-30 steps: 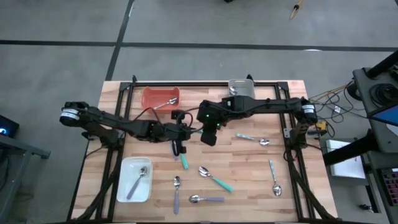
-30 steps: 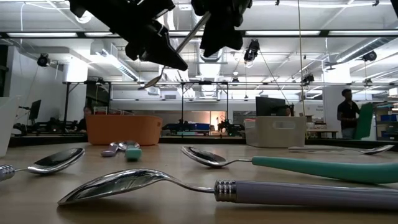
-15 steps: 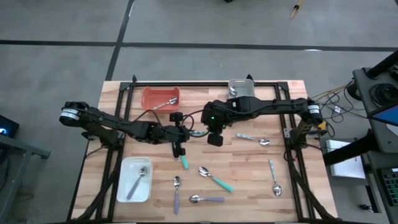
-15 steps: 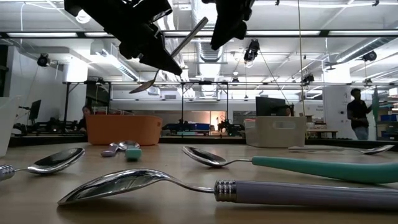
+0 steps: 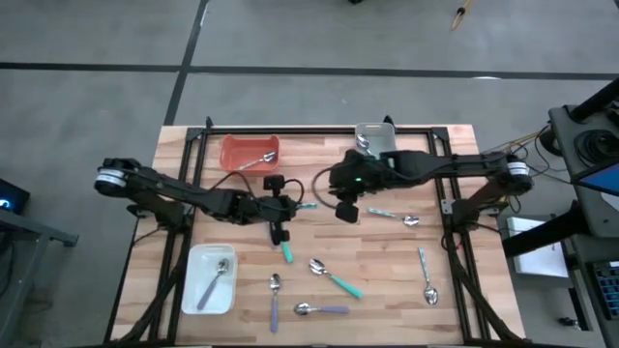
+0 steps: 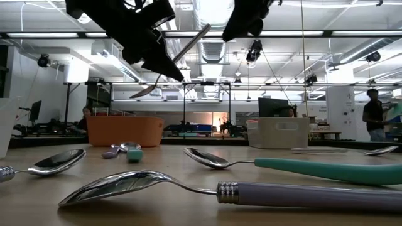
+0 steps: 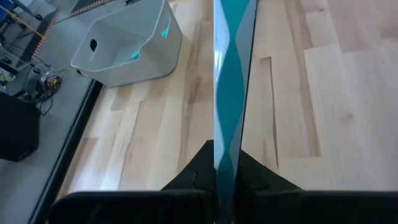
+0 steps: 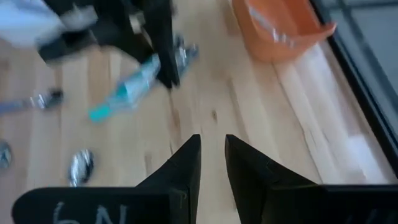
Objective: Sort silverware by color (type)
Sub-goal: Put the bottom left blue patterned spoon into the orange bin
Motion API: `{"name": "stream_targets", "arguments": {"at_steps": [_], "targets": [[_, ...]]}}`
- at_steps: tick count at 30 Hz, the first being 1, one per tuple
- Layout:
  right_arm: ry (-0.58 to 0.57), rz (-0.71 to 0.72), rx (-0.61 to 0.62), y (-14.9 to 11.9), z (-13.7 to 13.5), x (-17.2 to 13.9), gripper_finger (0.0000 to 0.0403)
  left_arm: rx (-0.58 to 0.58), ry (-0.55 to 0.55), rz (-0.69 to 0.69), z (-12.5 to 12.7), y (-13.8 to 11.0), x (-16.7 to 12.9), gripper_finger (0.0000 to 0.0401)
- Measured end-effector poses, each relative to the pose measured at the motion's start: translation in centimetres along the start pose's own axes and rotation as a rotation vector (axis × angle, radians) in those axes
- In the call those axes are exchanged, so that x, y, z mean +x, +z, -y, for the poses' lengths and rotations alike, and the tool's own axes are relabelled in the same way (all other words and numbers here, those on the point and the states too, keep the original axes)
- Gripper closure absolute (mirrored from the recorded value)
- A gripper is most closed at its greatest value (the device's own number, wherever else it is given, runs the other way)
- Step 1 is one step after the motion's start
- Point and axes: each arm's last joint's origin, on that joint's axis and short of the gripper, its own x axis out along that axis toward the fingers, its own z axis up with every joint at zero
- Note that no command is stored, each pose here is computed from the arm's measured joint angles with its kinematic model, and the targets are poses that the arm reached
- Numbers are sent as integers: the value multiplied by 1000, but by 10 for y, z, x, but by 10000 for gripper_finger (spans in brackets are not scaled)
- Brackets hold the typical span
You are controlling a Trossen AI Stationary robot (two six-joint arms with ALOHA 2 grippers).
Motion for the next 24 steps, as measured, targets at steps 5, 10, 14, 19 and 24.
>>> {"name": "stream_targets", "arguments": {"at_steps": [5, 10, 14, 19, 24], "targets": [[25, 177, 20, -19, 0, 3, 339, -1, -4, -25, 5, -4, 8, 401], [34, 327, -6, -31, 0, 14, 338, -46, -5, -37, 5, -4, 9, 401], [38, 407, -8, -36, -1, 23, 339, -67, -5, -35, 5, -2, 8, 401], [42, 426, 8, -34, 3, 33, 326, -72, -10, -93, 6, -8, 7, 401], [117, 411, 60, -20, 10, 33, 300, -62, -13, -130, 6, -12, 7, 401]]}}
